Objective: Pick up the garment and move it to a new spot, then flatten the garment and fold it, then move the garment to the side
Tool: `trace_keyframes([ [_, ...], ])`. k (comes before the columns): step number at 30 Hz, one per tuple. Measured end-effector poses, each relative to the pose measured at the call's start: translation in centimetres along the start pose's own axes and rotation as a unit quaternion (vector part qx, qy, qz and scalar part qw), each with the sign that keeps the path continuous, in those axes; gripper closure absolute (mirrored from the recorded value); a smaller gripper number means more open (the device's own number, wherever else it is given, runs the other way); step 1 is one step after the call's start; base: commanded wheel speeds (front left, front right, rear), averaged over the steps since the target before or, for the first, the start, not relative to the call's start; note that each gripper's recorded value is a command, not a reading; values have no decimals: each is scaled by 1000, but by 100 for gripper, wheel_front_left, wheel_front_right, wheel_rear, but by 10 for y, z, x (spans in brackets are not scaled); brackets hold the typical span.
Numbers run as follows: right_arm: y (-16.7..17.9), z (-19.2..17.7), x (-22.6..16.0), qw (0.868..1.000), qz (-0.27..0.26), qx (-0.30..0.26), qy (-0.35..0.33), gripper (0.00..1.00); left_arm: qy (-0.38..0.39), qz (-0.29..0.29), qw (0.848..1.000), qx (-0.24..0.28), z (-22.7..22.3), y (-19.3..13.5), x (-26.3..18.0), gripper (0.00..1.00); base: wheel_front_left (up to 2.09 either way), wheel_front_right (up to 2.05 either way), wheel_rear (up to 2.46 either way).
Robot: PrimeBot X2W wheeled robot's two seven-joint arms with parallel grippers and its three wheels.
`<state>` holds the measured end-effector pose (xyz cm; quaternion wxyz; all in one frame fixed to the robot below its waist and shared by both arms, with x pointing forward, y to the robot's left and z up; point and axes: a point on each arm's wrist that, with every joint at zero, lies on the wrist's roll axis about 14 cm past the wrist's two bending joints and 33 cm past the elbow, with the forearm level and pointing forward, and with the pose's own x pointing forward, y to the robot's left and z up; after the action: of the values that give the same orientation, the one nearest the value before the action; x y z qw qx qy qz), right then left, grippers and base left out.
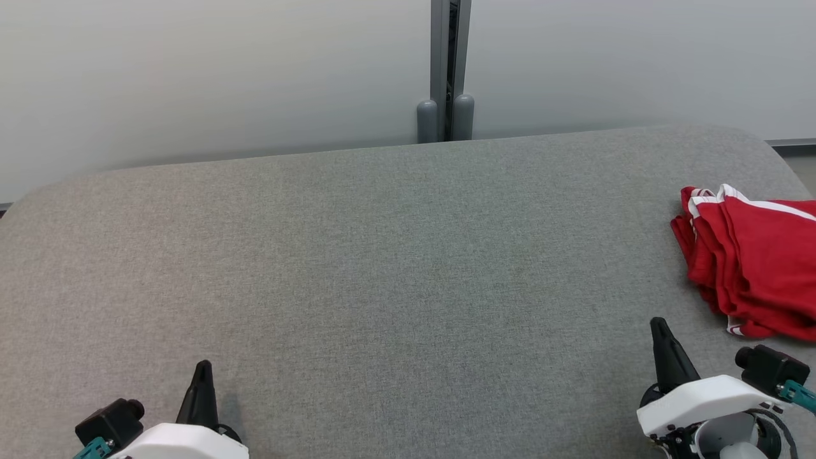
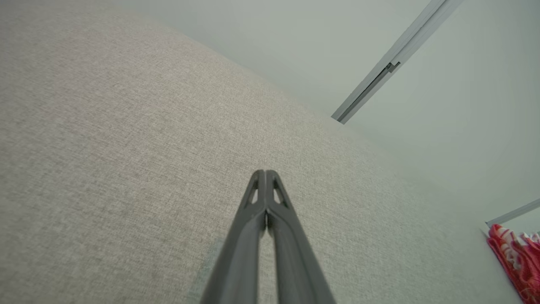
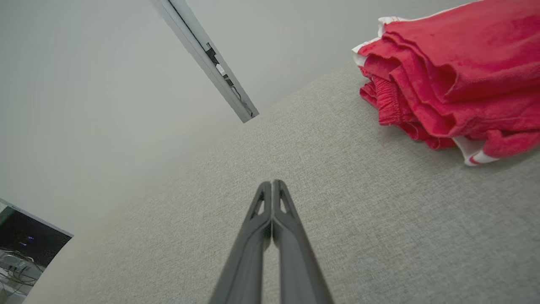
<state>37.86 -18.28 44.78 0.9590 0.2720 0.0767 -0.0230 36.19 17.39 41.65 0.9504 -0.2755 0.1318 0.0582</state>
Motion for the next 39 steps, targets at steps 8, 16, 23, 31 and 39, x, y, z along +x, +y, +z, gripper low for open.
trace_keyframes([
  [8,0,6,1,998,-4,61,-6,100,-1,1,998,-62,6,0,1,100,0,0,0],
  [16,-1,12,1,993,-6,118,-12,100,-6,-10,993,-118,15,-5,4,100,0,0,0],
  [23,0,17,2,987,-4,163,-15,100,-8,-14,987,-163,20,-5,4,100,0,0,0],
  [31,0,21,1,977,-2,210,-19,100,-9,-20,978,-209,26,-6,4,100,0,0,0],
  [39,1,26,2,967,3,254,-22,100,-16,-35,967,-254,35,-11,6,100,0,0,0],
])
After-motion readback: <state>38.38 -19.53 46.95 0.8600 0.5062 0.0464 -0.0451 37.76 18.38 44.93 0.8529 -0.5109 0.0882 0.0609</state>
